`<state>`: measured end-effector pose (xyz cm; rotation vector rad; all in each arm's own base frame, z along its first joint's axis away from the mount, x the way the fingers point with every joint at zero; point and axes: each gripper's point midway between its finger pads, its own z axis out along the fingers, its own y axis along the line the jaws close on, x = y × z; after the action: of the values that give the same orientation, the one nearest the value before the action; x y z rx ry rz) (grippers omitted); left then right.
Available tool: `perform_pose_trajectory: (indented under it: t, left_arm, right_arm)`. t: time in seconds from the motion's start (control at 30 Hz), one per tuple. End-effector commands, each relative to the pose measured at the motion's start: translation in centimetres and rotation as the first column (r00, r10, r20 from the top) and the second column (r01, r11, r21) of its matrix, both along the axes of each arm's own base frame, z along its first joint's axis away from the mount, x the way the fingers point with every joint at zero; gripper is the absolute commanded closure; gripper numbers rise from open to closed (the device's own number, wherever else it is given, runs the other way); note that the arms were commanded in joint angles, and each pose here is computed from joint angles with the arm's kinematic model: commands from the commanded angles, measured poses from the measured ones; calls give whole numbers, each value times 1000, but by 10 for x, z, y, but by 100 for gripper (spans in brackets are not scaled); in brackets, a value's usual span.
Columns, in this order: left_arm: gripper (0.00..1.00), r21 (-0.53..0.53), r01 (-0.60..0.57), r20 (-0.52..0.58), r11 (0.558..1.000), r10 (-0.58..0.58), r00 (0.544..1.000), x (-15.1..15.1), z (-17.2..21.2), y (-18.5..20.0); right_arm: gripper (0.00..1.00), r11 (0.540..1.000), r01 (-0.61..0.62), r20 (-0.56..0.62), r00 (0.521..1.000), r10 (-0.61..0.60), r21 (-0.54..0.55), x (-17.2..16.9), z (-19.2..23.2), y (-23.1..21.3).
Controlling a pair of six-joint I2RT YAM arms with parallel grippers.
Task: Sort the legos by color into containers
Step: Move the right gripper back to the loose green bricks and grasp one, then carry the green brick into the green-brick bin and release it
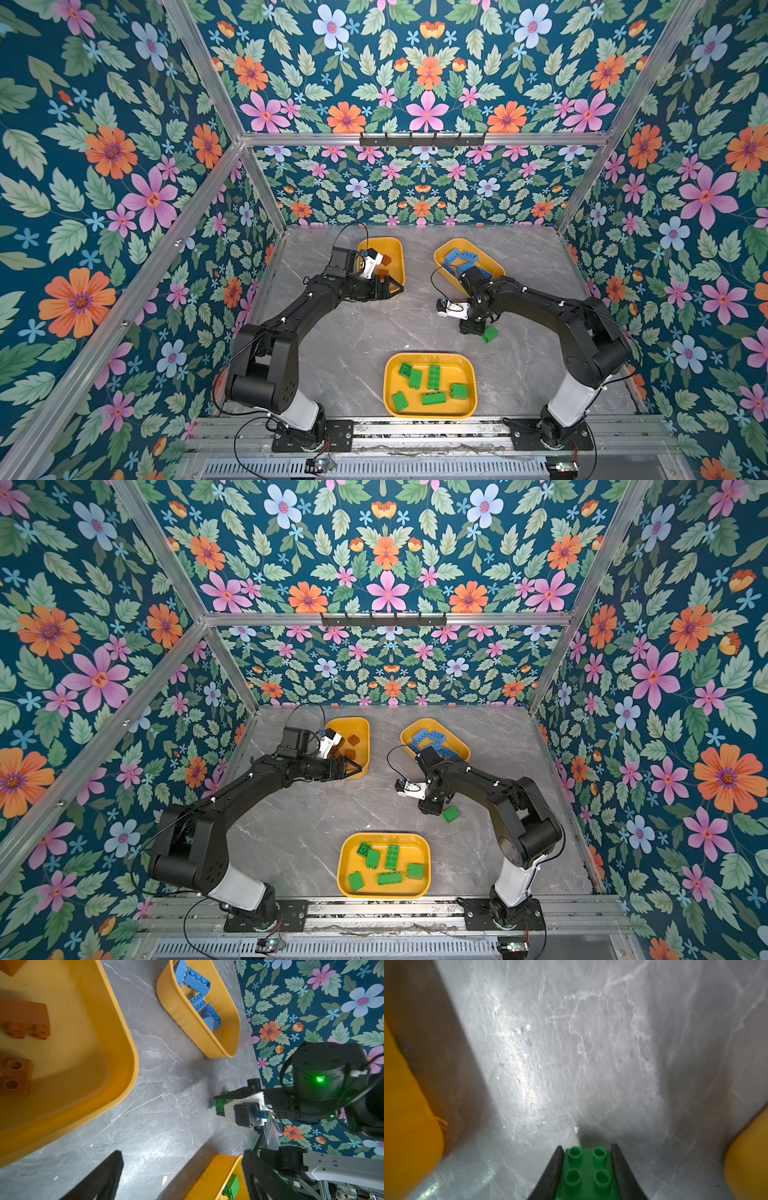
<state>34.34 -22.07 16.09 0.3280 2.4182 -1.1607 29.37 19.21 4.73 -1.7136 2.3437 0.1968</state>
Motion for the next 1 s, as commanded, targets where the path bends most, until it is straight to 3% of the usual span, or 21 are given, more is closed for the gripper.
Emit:
perform_pose_trajectory:
  t: [0.0, 0.17, 0.4, 0.57, 0.8, 0.97]
  left_arm:
    - [8, 11, 7, 15, 1000, -7, 1000, 1, 2, 1]
    - [8, 13, 3, 18, 1000, -3, 1000, 0, 4, 2]
    - [8, 13, -1, 23, 1000, 1, 1000, 1, 8, 2]
    - [8, 14, -3, 26, 1000, 2, 1000, 0, 9, 3]
    - [8, 16, -3, 25, 1000, 3, 1000, -1, 9, 4]
    - [8, 15, -2, 22, 1000, 2, 1000, -2, 10, 3]
  right_arm:
    - [83, 997, 52, -36, 998, -50, 51, -10, 19, 4]
    - [82, 987, 37, -8, 999, -37, 158, -34, 65, 16]
    - [81, 964, -82, -11, 996, 88, 252, -102, 95, 46]
    - [81, 955, -133, -37, 988, 148, 266, -138, 86, 64]
    - [78, 954, -170, -81, 977, 195, 248, -160, 55, 85]
    - [66, 963, -189, -104, 972, 212, 193, -164, 36, 87]
